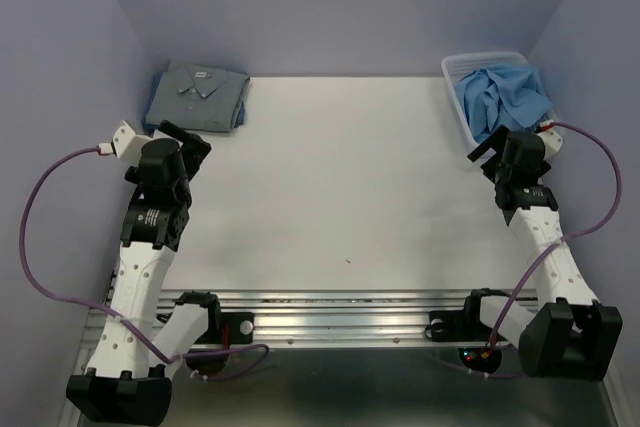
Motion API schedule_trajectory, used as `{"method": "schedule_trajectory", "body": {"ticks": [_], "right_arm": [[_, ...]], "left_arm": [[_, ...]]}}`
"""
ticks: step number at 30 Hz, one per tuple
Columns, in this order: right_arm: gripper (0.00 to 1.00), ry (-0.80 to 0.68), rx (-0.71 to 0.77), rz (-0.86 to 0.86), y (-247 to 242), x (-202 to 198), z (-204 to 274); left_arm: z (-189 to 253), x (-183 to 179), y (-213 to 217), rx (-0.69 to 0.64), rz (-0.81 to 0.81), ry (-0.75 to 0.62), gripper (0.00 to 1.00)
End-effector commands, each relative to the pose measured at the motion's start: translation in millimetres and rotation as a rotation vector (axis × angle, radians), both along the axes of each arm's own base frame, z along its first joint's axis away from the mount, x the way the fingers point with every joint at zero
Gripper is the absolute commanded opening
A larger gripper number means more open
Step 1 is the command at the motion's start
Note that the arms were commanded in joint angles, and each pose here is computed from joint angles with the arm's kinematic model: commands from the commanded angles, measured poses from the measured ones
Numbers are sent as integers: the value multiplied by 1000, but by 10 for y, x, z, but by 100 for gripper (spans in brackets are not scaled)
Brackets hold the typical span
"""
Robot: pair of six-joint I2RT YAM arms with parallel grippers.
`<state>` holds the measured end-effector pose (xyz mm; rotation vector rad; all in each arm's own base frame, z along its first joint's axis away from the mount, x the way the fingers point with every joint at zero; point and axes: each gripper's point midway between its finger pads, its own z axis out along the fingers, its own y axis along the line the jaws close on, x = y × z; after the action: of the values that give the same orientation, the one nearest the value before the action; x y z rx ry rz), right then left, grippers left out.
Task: Fold and stack the long sleeve shirts
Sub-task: Grab the shirt from the pile
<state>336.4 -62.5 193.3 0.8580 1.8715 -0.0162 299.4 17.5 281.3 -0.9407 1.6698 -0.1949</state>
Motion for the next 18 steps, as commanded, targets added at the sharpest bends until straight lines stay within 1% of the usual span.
{"method": "schedule_trajectory", "body": {"ticks": [1,6,7,8,9,10,11,14,15,16,17,18], "right_arm": [[100,-95,-16,-23,-61,120,338],[100,-180,-42,27,-25,306,554],[100,-222,-60,33,-36,387,734],[100,-208,-75,40,-52,488,726],[100,-200,-121,57,-80,563,793],[100,-193,-148,36,-147,644,839],[100,-177,-174,-19,-274,844,904],[100,-99,-206,-50,-401,1205,880],[100,-152,-217,-51,-421,1411,1214],[100,-72,-204,-40,-487,1681,879],[100,-10,-195,-36,-538,1765,749],[100,12,-184,-26,-535,1902,709]], "left_arm": [[53,-24,106,32,47,-15,99],[16,101,53,35,17,-13,99],[-34,150,30,32,6,1,99],[-43,188,-5,26,-11,1,99],[-51,217,-28,25,-22,5,99],[-66,246,-35,26,-27,13,99],[-96,293,-45,28,-31,28,99],[-137,384,-58,39,-40,58,99],[-92,409,-70,40,-47,56,99],[-116,441,-78,46,-54,67,99],[-110,458,-87,48,-60,67,99],[-89,473,-88,49,-61,65,99]]}}
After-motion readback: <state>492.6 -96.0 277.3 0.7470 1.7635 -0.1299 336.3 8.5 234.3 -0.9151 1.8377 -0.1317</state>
